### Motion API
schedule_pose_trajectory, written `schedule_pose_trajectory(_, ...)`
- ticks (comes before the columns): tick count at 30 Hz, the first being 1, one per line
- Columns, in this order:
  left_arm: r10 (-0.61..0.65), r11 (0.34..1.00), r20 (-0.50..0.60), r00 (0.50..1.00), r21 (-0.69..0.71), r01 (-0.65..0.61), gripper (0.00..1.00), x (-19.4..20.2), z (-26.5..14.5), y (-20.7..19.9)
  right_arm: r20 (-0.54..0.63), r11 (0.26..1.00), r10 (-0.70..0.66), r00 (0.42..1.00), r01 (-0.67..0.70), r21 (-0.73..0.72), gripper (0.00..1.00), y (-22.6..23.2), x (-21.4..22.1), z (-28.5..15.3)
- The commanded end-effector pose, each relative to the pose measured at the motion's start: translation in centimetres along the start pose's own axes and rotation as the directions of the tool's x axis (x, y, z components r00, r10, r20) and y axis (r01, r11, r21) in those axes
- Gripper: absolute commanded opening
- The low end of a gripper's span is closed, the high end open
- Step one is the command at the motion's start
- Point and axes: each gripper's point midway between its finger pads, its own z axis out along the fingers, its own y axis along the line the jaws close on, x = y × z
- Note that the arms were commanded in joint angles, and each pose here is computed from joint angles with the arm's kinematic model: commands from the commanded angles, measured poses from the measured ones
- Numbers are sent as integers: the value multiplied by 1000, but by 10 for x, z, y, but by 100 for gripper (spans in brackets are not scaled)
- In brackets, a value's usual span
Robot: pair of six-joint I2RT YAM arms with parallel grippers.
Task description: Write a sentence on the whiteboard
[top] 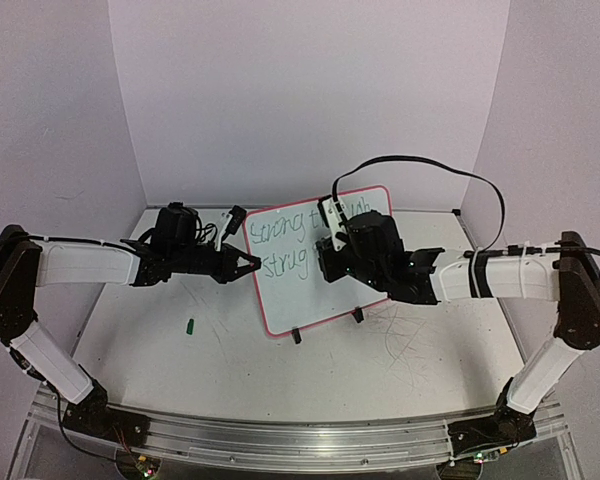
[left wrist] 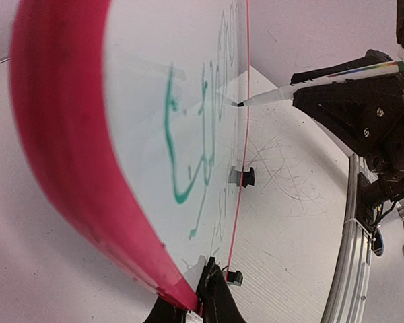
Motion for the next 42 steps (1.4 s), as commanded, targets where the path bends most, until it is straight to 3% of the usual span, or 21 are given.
schedule_pose_trajectory(1,62,974,-43,997,-214,-69,0,7,-2,46,10,1000,10,1000,-10,-27,0,9,-3,4)
schedule_pose_trajectory(18,62,975,-42,997,-212,-70,0,5,-2,46,-38,1000,3,999,-3,-2,0,3,18,-2)
schedule_pose_trajectory(42,61,974,-45,997,-215,-69,0,7,-2,46,49,995,4,999,-8,95,0,-15,-19,-1)
